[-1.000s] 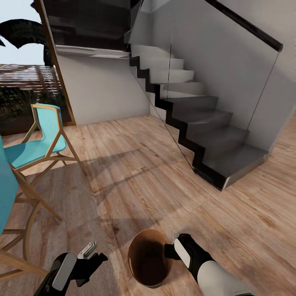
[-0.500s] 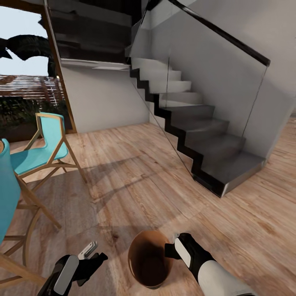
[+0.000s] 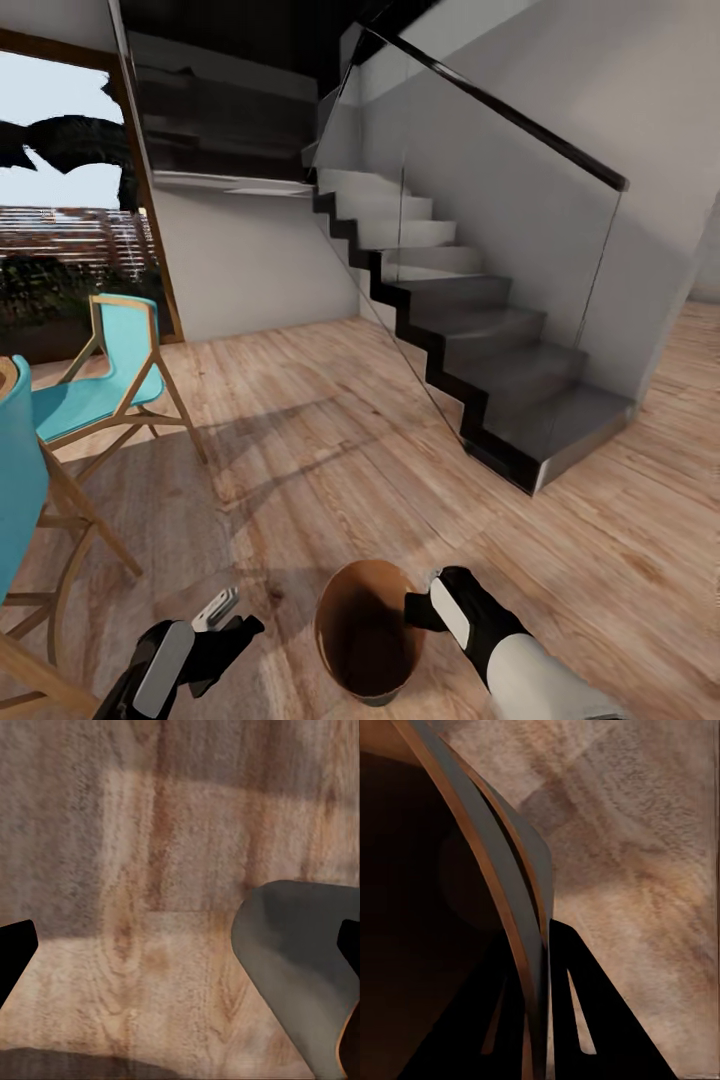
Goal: Put the three can of soda from the living room inside the tash can in the kitchen.
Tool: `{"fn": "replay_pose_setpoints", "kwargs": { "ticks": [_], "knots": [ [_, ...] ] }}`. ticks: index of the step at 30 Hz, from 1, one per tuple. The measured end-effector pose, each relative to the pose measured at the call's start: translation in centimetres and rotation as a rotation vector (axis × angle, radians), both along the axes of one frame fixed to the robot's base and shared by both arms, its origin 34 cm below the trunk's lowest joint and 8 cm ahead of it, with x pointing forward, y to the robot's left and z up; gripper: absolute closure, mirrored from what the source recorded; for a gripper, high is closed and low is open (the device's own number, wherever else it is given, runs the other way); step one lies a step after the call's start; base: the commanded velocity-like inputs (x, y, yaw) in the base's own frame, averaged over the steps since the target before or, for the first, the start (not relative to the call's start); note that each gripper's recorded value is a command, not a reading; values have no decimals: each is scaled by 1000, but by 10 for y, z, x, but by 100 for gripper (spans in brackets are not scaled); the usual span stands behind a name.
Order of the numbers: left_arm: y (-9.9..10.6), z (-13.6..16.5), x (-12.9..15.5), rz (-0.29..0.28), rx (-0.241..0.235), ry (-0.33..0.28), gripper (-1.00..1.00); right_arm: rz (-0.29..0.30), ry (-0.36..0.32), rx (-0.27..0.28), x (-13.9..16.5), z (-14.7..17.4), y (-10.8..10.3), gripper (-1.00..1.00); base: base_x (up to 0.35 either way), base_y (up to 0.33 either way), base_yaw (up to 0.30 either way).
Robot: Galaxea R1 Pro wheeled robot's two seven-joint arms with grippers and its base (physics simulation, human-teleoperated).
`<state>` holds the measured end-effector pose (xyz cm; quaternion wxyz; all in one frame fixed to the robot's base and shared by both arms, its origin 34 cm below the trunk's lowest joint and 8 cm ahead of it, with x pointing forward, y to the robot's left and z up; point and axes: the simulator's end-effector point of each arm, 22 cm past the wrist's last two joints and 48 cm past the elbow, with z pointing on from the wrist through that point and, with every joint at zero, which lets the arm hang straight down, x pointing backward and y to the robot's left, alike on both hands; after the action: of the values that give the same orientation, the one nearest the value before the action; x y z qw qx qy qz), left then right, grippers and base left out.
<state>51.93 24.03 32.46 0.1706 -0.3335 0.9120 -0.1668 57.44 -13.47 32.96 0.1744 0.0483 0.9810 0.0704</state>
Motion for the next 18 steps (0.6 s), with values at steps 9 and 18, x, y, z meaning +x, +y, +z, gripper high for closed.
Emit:
{"fn": "replay_pose_setpoints", "kwargs": {
  "ticks": [9, 18],
  "knots": [
    [-17, 20, 8, -39, 12, -20, -100, 30, 76, -134, 9, 48, -93, 100, 0, 0, -270],
    [-38, 82, 79, -69, 36, -143, -100, -47, 65, -121, 16, 76, -194, 100, 0, 0, -292]
  ]
}}
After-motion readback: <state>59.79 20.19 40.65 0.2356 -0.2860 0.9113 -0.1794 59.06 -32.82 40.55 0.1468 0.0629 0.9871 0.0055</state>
